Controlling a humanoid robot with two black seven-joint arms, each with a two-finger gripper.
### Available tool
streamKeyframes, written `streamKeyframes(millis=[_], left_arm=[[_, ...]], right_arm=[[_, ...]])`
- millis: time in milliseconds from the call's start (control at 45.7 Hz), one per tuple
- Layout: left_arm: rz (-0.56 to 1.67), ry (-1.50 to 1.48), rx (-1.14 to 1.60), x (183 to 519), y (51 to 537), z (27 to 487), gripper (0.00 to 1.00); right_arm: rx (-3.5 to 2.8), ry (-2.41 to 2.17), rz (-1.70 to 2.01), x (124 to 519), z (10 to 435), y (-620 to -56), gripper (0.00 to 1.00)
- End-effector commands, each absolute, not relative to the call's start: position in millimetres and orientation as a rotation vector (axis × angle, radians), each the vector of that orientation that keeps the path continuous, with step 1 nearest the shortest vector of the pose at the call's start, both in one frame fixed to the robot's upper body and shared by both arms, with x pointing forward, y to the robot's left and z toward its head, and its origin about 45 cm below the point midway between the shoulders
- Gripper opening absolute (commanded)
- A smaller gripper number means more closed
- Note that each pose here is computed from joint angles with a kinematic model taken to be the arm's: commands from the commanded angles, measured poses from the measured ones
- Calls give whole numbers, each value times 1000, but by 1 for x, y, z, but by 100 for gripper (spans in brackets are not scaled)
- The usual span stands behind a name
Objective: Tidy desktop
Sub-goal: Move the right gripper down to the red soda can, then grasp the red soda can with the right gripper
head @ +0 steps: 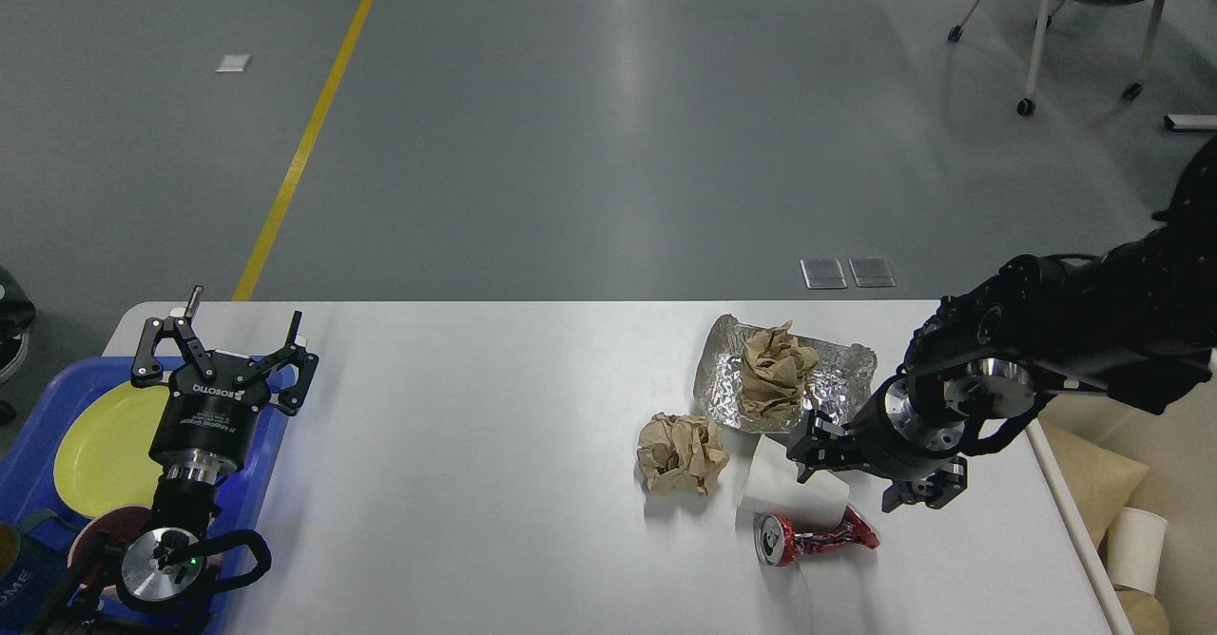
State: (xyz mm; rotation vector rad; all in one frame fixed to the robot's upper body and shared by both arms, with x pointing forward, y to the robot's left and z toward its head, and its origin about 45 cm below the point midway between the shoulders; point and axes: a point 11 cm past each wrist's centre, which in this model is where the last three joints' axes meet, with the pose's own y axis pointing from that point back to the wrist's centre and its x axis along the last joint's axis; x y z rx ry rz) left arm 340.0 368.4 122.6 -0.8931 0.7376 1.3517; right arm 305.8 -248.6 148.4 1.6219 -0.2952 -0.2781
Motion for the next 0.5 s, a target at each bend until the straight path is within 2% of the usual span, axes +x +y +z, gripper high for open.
streamKeyframes(millis=[0,241,438,482], left_arm=[[1352,738,-893,340,368,123,96],[1352,738,-893,340,368,123,97],[1352,738,-893,340,368,123,96],[1352,738,-893,340,368,123,96]], right_arm=[[1649,-273,-364,280,119,-238,91],[1649,-503,-523,276,87,-240,90],[1620,-606,-536,284,82,-248,85],[1617,-613,-544,284,82,-249,80]])
